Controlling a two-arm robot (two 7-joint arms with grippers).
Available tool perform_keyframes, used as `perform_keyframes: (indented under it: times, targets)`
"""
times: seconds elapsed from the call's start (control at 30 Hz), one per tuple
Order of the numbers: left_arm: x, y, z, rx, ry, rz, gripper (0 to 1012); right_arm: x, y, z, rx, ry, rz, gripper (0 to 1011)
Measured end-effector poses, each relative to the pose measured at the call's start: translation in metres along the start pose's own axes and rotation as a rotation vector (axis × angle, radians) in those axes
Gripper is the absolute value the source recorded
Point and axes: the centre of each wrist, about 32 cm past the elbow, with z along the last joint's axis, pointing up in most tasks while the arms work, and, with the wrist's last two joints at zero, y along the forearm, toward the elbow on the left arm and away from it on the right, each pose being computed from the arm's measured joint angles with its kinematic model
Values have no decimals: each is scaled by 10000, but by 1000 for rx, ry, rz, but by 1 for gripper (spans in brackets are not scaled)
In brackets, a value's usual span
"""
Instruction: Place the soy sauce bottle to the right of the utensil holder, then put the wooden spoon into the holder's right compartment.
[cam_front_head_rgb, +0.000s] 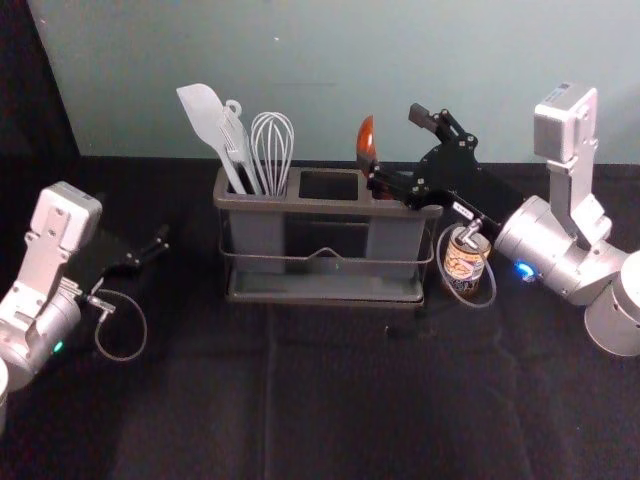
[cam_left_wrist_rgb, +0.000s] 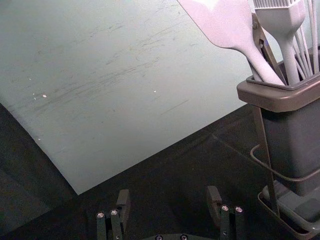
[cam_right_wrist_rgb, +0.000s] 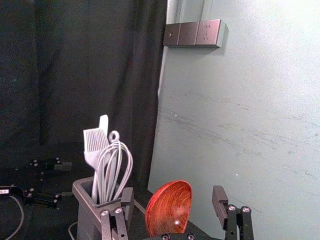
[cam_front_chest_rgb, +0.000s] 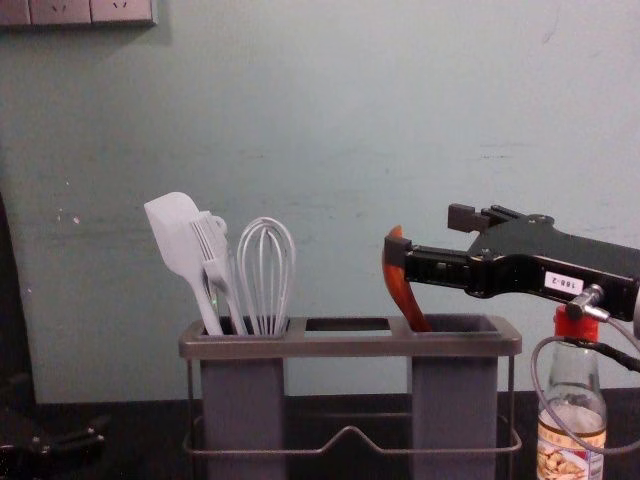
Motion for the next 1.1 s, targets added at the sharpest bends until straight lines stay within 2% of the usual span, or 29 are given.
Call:
perform_keyframes:
  times: [0.47,0.83,1.0,1.1]
  targets:
    - [0,0,0,0,0,0,1005,-5,0,25,-3,-7,-1,1002]
    - [0,0,0,0,0,0,1005,-112,-101,359,-1,-47,-49,1002]
    - [0,0,0,0,0,0,1005,-173,-201,503,-15,-57,-93,1002]
    - [0,0,0,0,0,0,1005,-226,-319,592,-32,-56,-137,1002]
